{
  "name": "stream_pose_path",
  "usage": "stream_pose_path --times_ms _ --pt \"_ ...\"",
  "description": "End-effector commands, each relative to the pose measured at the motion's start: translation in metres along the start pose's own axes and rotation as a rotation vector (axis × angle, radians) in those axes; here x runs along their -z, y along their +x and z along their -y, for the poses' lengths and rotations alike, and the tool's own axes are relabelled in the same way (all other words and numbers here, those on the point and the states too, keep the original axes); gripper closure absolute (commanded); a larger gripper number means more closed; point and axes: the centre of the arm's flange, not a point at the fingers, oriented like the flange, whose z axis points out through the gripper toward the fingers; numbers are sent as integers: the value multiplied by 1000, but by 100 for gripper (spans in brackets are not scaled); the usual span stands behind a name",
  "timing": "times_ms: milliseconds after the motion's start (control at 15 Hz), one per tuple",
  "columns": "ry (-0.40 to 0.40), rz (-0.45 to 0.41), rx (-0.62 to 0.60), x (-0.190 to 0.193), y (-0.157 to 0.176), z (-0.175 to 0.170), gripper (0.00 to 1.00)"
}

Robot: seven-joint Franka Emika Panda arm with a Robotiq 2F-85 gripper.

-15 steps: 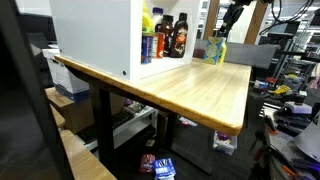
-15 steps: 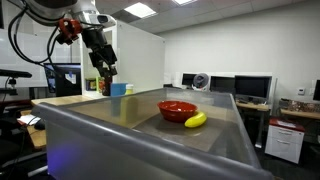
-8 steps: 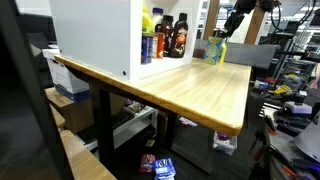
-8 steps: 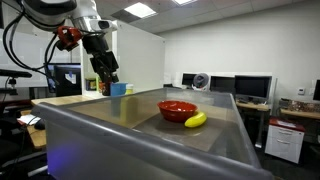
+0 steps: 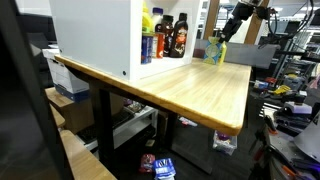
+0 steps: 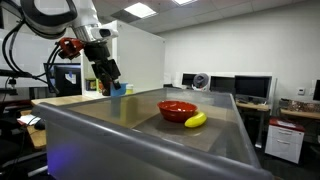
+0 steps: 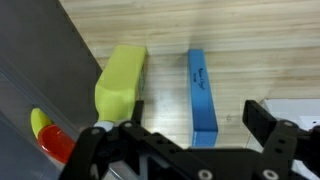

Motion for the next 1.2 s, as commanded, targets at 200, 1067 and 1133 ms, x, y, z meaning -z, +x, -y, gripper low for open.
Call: stream_pose_path --times_ms 200,1067,1133 --pt "29 -39 21 -20 5 -2 25" --pt "51 16 -15 1 -2 11 94" --pt "44 44 -8 9 -4 17 98"
